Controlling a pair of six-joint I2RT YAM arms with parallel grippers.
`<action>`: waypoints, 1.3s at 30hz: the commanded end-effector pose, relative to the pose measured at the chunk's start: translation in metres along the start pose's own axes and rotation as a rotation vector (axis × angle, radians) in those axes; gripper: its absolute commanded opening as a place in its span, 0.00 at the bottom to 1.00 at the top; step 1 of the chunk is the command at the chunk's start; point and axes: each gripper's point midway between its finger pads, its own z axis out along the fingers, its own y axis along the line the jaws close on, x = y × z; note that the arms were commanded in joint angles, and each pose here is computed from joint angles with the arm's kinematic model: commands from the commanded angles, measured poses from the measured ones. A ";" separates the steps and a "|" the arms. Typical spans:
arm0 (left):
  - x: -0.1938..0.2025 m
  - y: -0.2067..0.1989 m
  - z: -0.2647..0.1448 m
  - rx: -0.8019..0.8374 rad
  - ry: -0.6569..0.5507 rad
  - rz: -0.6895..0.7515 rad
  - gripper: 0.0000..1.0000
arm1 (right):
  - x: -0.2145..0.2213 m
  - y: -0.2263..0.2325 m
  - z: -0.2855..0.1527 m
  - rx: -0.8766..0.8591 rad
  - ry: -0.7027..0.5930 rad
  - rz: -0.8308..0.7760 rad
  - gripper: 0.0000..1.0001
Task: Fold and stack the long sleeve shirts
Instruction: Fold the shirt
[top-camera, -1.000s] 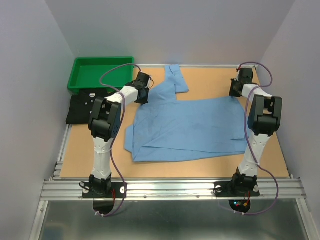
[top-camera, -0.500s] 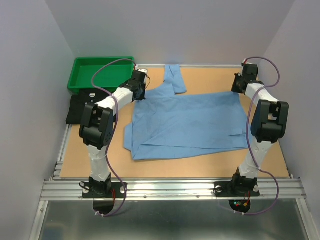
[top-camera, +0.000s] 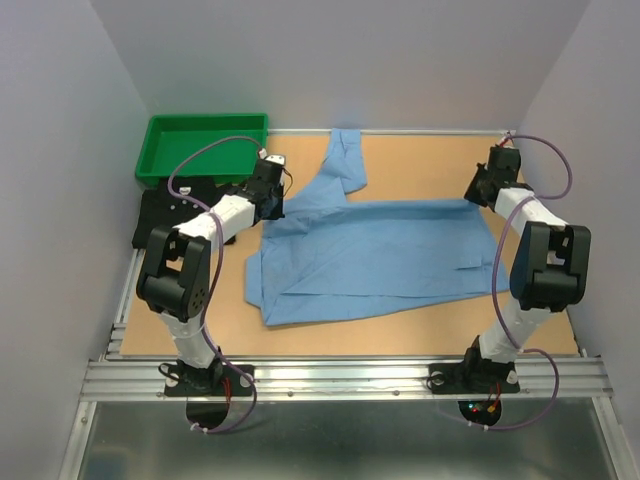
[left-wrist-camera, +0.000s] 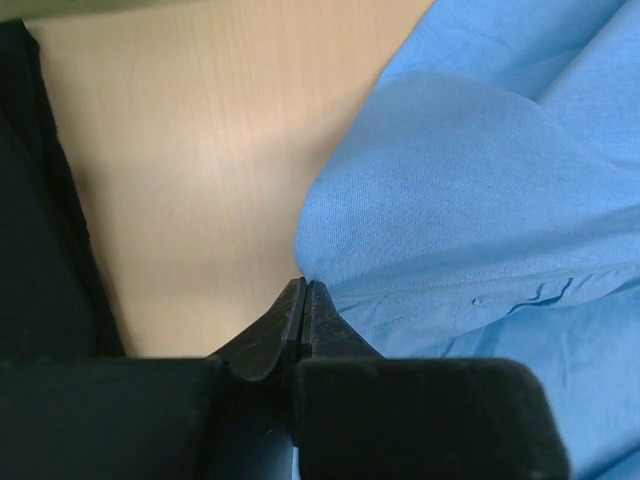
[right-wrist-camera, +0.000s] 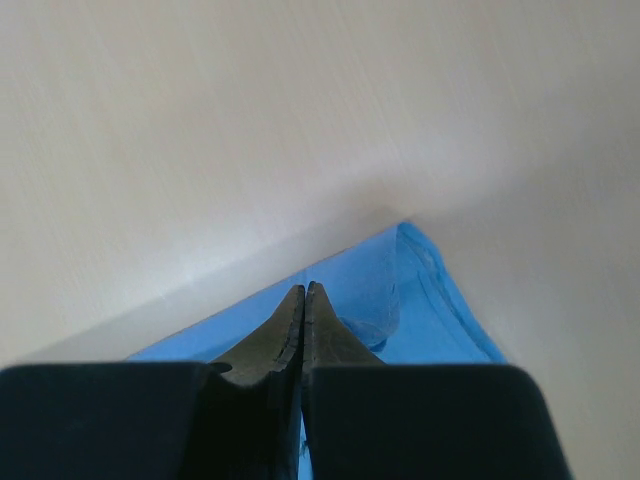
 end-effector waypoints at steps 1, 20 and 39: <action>-0.002 0.003 -0.028 -0.005 -0.045 -0.034 0.00 | -0.017 -0.015 -0.018 0.064 -0.117 0.098 0.01; 0.109 0.004 -0.041 -0.050 0.198 -0.195 0.46 | 0.054 -0.018 -0.040 0.024 -0.022 0.267 0.20; 0.047 -0.004 -0.085 0.054 -0.063 -0.282 0.88 | 0.095 0.143 -0.064 -0.381 0.114 -0.093 0.47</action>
